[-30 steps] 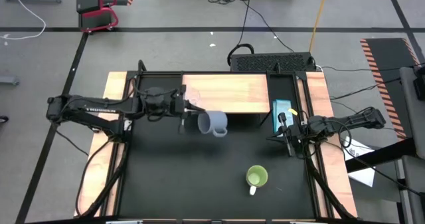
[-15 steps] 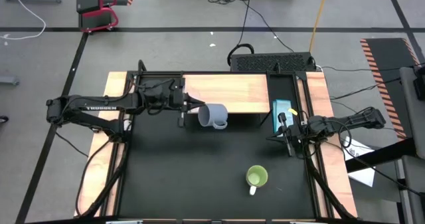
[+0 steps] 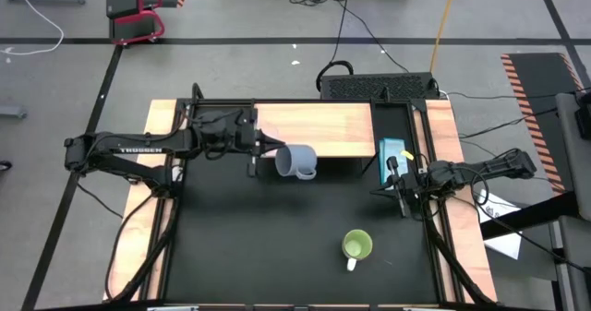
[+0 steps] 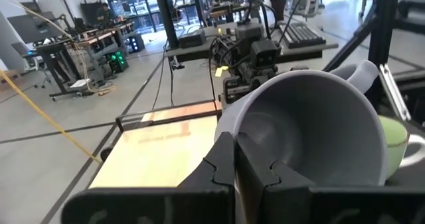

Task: Stack small to large cups/mugs on shelf
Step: Put the gray mug on the shelf

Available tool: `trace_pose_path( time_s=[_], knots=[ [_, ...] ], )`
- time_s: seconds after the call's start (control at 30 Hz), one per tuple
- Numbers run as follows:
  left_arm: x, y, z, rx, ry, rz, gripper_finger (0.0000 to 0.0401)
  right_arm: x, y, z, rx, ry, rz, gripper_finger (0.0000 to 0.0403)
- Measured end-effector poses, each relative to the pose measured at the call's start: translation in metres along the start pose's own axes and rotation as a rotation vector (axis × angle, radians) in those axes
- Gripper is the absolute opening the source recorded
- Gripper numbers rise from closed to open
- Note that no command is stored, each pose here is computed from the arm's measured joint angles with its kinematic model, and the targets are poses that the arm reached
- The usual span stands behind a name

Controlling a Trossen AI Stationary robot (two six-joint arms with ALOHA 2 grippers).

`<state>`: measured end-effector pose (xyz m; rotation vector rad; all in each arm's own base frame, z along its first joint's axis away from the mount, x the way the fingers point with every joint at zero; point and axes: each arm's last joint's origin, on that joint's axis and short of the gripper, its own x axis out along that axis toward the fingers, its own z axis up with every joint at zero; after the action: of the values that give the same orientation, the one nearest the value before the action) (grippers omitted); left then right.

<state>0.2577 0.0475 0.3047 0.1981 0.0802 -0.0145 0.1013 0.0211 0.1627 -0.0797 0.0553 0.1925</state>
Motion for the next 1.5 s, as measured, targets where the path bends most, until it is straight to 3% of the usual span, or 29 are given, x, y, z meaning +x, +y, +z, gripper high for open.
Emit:
trace_pose_path(
  time_s=[0.4, 0.6, 1.1, 1.5],
  knots=[
    [0.000, 0.002, 0.009, 0.004, -0.088, 0.019, 0.0000, 0.000, 0.000, 0.000, -0.018, 0.000, 0.000, 0.0000],
    [0.006, 0.010, 0.030, 0.009, -0.110, 0.032, 0.0000, 0.000, 0.000, 0.000, -0.018, 0.000, 0.000, 0.0000],
    [0.050, 0.044, 0.059, 0.007, -0.039, 0.038, 0.0000, 0.000, 0.000, -0.002, -0.013, 0.021, 0.002, 0.0000],
    [0.051, 0.057, 0.053, -0.018, 0.022, 0.065, 0.0000, 0.000, 0.000, -0.002, -0.002, 0.025, 0.003, 0.0000]
  ],
)
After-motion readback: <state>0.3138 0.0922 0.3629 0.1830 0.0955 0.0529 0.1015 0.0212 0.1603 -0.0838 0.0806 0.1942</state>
